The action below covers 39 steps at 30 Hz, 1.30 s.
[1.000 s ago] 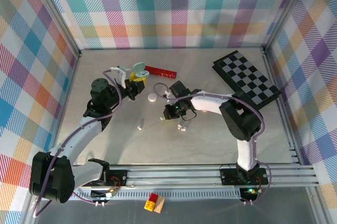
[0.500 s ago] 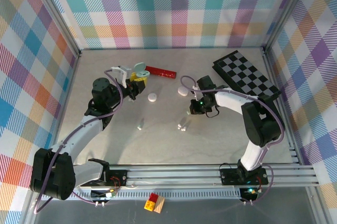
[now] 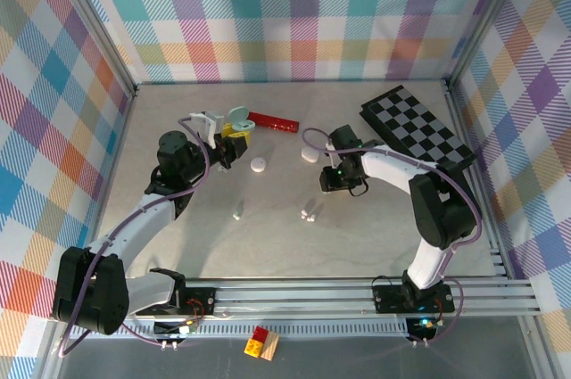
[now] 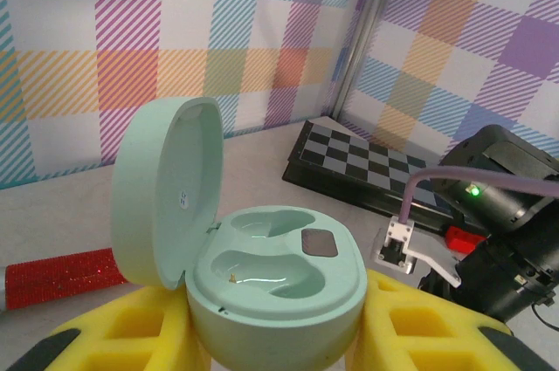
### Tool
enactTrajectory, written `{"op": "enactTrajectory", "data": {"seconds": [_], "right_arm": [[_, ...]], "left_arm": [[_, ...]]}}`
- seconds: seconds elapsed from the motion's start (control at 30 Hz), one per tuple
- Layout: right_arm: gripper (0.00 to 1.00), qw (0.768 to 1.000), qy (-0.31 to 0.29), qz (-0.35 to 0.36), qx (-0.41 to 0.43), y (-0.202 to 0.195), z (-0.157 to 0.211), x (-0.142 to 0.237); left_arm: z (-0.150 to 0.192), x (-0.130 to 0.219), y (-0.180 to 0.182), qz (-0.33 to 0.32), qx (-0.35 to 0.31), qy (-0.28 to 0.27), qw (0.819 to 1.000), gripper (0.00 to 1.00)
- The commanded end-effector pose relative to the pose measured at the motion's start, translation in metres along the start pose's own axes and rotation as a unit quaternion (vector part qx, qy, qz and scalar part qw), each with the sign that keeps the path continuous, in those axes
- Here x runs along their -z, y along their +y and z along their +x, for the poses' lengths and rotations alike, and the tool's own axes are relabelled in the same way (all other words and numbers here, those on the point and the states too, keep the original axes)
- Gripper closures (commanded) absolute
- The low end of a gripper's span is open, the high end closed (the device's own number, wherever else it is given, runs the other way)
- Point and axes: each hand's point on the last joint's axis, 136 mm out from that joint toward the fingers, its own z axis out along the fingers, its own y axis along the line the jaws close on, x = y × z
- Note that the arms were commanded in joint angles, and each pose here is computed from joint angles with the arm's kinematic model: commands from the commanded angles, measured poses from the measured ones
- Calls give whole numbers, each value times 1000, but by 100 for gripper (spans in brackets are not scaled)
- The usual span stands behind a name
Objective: Insert the wireless bluetooth earbuds into the charging case
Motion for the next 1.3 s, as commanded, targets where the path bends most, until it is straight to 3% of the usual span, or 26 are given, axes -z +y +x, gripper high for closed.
{"op": "enactTrajectory", "data": {"seconds": [0.0,0.37,0.53,0.8,1.27], "right_arm": [[58,998,-17,60,22,0,-4,15],[54,966,-20,223,127,9,-3,7],[59,947,1,271,174,11,-3,-4],[68,933,16,305,192,4,-2,-12],[73,928,34,309,205,2,0,-24]], "left_arm": [[-15,1,2,-5,-16,-28,999,65],[-14,-3,8,-12,-11,-26,1000,65],[-14,-2,7,-11,-9,-25,1000,65],[-12,-2,6,-8,-8,-21,1000,65],[-12,-1,5,-7,-11,-20,1000,65]]}}
